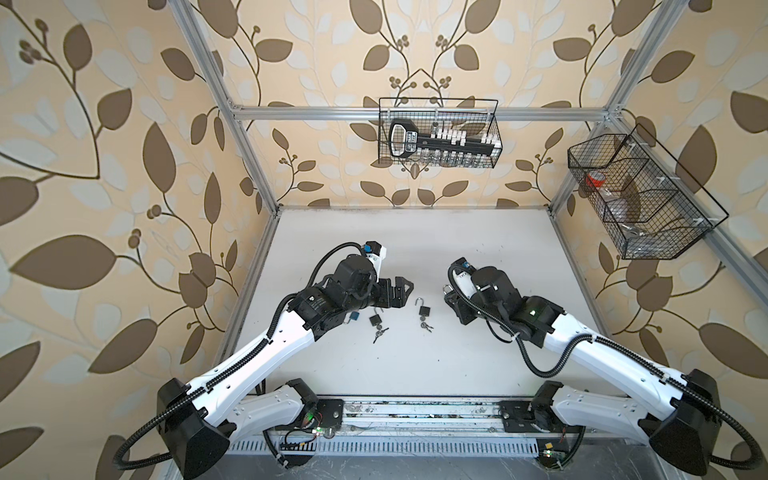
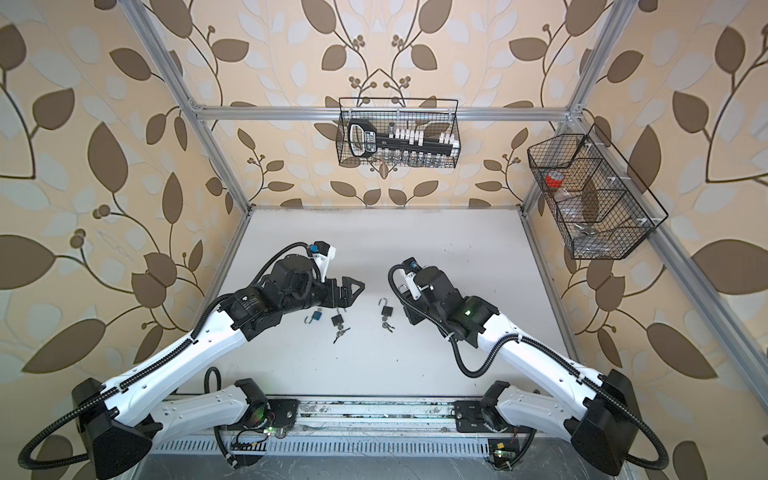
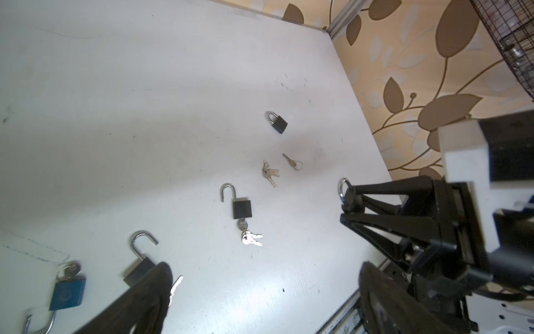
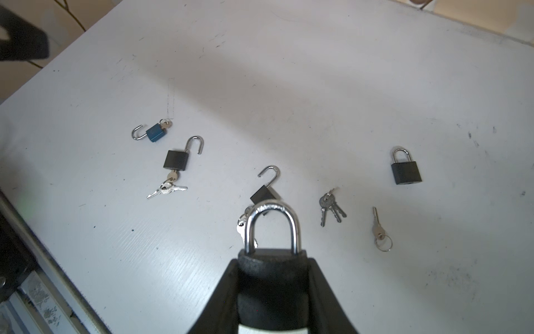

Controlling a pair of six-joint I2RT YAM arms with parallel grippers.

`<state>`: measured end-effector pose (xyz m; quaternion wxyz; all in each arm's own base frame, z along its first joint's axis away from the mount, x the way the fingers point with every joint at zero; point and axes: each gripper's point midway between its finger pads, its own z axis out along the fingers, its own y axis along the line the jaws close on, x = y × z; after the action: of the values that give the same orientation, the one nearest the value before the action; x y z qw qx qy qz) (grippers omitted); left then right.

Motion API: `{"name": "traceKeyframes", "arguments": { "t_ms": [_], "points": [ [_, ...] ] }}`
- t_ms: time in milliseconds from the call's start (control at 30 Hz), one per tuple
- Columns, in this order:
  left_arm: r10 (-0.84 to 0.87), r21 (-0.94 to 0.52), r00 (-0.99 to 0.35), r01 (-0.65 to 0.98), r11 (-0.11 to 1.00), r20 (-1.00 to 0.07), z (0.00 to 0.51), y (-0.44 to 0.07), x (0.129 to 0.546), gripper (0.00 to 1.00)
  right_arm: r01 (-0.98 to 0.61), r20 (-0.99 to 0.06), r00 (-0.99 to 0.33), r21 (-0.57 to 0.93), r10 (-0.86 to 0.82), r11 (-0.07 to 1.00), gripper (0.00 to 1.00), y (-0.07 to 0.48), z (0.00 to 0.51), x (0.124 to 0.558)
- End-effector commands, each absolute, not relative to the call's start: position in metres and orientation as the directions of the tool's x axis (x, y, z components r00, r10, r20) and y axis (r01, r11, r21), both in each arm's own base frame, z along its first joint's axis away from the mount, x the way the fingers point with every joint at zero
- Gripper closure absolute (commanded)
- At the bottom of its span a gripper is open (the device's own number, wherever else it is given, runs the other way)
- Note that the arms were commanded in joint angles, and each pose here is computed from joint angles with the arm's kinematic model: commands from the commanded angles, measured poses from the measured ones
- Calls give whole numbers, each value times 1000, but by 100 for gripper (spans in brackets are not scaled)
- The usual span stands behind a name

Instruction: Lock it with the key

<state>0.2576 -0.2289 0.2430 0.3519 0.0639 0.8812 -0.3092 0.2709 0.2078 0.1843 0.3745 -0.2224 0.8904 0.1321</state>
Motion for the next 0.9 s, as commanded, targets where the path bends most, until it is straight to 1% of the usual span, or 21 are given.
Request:
{"name": "traceKeyframes", "arguments": {
  "t_ms": [0,200,400,533,667,767,867],
  "points": [
    [-139,-489,-730,292,822,-669,245,-221,267,1,-515,-700,-651,121,-295,849,100,213,191,281],
    [-175,-526,-744,265,808,-645,240,-216,281,1,-503,-614,-710,99,-346,859,100,206,166,318],
    [-244,-575,-766,193,795,-595,225,-205,299,1,-508,-554,-723,21,-413,861,100,205,139,355],
    [-261,-604,-780,180,776,-569,217,-204,306,1,-523,-563,-697,-27,-445,852,100,204,125,378],
    [-316,-662,-786,153,733,-532,214,-197,313,1,-528,-576,-671,-71,-467,846,100,194,111,400],
    [-377,-674,-761,105,732,-528,210,-180,318,1,-527,-572,-664,-99,-482,844,100,183,103,414],
    [-444,-689,-735,43,723,-512,205,-159,322,1,-514,-560,-688,-74,-462,855,100,176,95,425]
  ]
}}
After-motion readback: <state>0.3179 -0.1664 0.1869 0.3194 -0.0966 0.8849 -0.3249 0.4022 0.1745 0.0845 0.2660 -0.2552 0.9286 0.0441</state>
